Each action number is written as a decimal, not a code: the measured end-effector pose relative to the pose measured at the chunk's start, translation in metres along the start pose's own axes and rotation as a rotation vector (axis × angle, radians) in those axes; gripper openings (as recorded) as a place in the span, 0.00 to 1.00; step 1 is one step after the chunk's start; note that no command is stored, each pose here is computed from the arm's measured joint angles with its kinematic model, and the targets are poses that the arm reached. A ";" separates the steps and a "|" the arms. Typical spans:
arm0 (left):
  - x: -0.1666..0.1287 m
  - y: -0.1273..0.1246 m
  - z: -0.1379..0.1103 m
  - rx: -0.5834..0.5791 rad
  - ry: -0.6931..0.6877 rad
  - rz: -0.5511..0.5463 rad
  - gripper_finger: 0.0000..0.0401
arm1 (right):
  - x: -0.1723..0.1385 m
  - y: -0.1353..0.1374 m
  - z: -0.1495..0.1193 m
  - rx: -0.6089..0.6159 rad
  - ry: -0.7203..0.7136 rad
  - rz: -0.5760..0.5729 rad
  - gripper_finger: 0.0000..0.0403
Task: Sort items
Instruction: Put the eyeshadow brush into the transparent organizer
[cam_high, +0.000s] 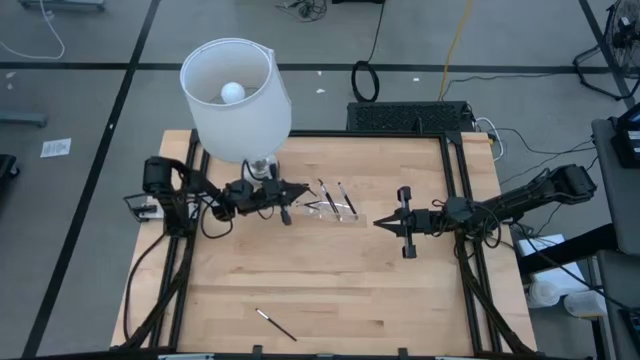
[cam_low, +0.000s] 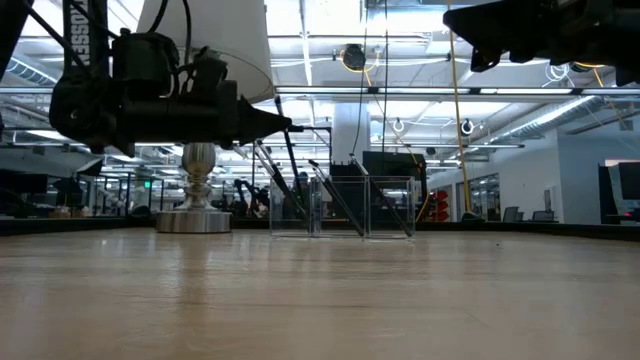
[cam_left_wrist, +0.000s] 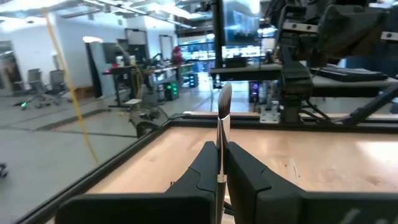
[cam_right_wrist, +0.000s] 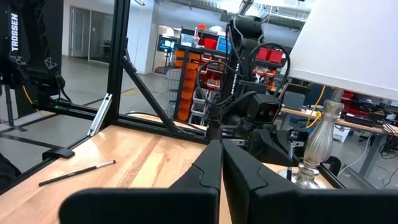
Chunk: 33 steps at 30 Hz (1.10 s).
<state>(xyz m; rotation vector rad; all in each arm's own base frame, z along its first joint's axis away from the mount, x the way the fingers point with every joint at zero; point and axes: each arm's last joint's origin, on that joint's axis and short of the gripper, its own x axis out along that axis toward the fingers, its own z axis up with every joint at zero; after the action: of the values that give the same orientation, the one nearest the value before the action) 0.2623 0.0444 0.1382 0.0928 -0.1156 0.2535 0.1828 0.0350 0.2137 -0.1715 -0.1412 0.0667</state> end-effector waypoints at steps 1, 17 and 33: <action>0.000 -0.002 0.000 -0.013 0.001 0.015 0.03 | 0.000 0.000 0.000 0.000 -0.001 0.000 0.00; 0.006 -0.047 0.006 -0.084 0.055 0.253 0.03 | 0.000 0.000 0.002 0.003 -0.021 -0.004 0.00; 0.026 -0.072 -0.012 -0.024 0.087 0.303 0.03 | 0.000 0.000 0.002 0.003 -0.024 -0.002 0.00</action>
<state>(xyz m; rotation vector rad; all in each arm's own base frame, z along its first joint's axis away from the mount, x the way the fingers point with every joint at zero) 0.3065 -0.0176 0.1239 0.0399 -0.0453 0.5582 0.1825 0.0350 0.2162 -0.1676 -0.1647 0.0674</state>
